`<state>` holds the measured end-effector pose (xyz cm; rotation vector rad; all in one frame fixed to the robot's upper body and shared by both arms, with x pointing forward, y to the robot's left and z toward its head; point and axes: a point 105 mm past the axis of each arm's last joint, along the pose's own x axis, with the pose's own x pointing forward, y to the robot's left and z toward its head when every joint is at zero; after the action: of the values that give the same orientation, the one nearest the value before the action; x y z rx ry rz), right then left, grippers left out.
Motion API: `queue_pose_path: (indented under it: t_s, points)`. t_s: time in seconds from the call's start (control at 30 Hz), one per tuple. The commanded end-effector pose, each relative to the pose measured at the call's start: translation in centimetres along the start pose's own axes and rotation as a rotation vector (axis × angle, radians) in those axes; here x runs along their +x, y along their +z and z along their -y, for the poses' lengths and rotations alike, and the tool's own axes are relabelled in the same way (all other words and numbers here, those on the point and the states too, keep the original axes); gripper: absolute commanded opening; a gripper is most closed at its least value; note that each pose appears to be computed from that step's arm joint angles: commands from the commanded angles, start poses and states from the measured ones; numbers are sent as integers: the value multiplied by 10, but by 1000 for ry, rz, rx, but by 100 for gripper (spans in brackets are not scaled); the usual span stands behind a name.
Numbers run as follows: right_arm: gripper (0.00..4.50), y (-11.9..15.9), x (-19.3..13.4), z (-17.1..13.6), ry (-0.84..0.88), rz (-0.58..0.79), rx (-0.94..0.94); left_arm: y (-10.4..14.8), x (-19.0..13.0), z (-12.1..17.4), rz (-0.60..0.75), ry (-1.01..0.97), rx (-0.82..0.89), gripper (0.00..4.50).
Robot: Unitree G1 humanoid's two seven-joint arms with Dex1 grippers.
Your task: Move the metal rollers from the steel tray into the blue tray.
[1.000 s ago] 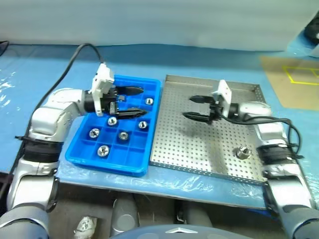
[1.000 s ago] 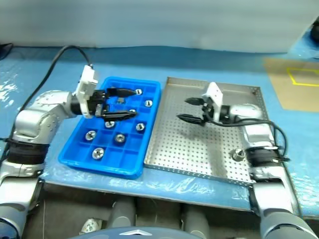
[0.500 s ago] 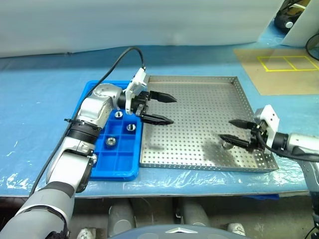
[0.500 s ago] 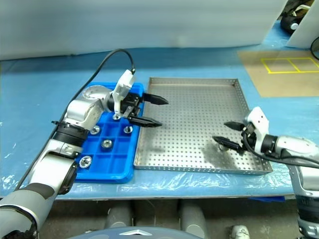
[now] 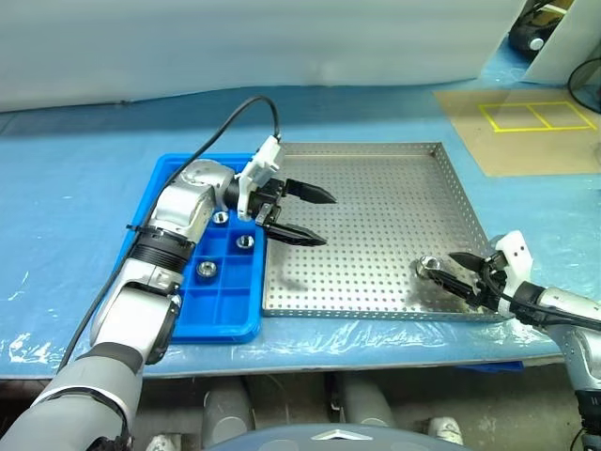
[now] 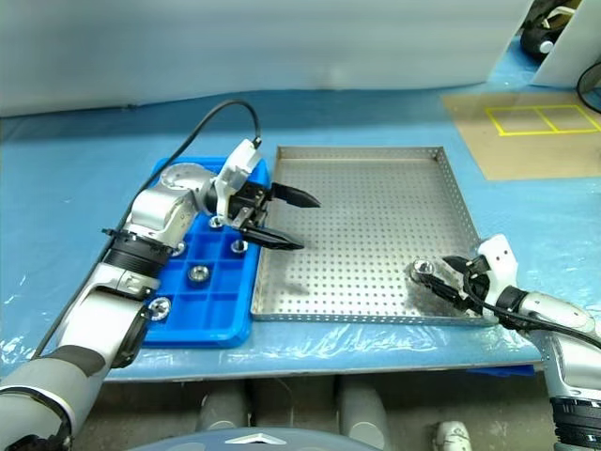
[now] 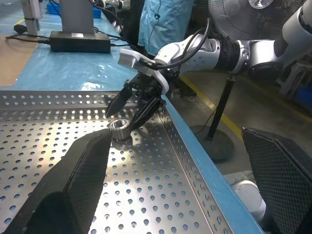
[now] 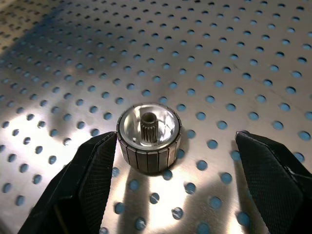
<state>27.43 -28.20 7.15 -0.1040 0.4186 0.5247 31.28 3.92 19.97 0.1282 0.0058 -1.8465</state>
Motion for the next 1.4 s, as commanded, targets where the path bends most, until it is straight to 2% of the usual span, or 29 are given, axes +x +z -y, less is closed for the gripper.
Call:
queue_pose_path:
  t_s: [0.03, 0.47, 0.63, 0.7, 0.8, 0.87, 1.13, 1.27, 1.4]
  points:
    - [402, -4, 2, 9, -21, -17, -54, 11, -3, 2, 2, 8, 48, 450]
    - [402, -2, 27, -14, 84, 1, -64, 11, -9, 3, -4, 49, 41, 450]
    - [288, 0, 32, -16, 73, 8, -78, 11, -12, 4, -5, 61, 40, 450]
    - [288, 3, 34, -16, 76, 13, -97, 11, -14, 4, -4, 70, 38, 450]
    - [228, 8, 37, -14, 67, 23, -103, 12, -16, 4, -4, 80, 38, 450]
    - [166, 10, 41, -11, 58, 6, -149, 12, -19, 4, -4, 91, 40, 450]
    - [166, 52, 59, -28, 159, 104, -226, 24, -43, 5, 4, 194, 58, 450]
    - [162, 92, 72, -54, 274, 199, -272, 32, -66, 10, -4, 283, 65, 450]
    - [162, 121, 86, -93, 455, 244, -333, 31, -87, 21, -29, 369, 53, 450]
